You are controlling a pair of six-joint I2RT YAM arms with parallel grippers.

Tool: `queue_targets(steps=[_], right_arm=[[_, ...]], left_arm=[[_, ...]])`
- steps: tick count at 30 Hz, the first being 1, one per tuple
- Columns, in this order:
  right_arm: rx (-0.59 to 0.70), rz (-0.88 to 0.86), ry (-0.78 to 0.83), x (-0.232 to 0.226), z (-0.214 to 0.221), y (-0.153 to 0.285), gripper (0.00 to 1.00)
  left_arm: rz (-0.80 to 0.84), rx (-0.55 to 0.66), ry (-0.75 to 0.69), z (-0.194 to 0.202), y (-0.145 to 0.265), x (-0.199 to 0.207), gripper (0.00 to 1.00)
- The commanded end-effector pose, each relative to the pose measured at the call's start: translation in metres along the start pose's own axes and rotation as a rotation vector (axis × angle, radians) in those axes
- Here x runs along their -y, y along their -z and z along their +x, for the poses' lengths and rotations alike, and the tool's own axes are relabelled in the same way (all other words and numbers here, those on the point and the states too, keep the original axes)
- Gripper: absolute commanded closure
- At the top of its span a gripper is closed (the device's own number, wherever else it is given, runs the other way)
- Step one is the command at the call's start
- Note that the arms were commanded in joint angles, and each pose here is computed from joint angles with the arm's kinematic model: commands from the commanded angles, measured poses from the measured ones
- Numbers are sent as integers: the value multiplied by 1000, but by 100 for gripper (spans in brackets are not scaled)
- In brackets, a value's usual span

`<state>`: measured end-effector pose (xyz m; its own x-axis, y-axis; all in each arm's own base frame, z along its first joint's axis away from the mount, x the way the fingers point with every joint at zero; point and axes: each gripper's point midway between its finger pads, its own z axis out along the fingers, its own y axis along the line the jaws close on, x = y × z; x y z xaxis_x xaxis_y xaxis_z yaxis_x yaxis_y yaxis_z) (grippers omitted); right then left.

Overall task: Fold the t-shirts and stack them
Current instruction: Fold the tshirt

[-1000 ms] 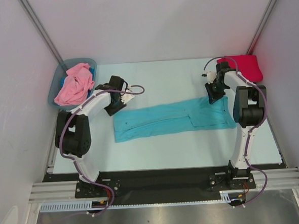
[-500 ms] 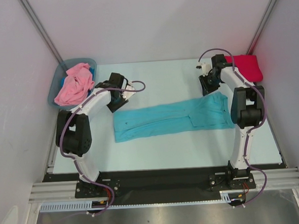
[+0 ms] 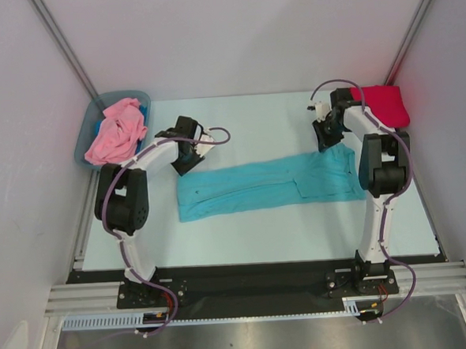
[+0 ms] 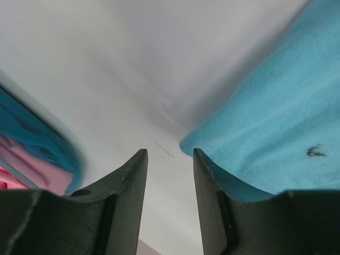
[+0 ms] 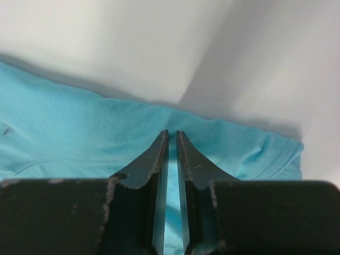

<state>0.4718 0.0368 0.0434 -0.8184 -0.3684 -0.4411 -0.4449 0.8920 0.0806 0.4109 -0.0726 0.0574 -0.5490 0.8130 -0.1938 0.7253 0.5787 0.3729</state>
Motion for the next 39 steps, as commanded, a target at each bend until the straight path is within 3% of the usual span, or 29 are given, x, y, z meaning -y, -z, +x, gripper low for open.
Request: queue_targets(steps=[1, 18, 26, 39], right_arm=[[8, 18, -5, 8, 0, -11, 84], [-24, 57, -29, 32, 9, -28, 84], [-25, 64, -50, 40, 13, -26, 84], [-34, 70, -46, 44, 18, -27, 84]], left_arm=[[-1, 49, 30, -14, -2, -4, 55], [61, 39, 1, -15, -7, 6, 55], [99, -29, -8, -1, -24, 19, 56], [9, -152, -23, 26, -41, 14, 60]])
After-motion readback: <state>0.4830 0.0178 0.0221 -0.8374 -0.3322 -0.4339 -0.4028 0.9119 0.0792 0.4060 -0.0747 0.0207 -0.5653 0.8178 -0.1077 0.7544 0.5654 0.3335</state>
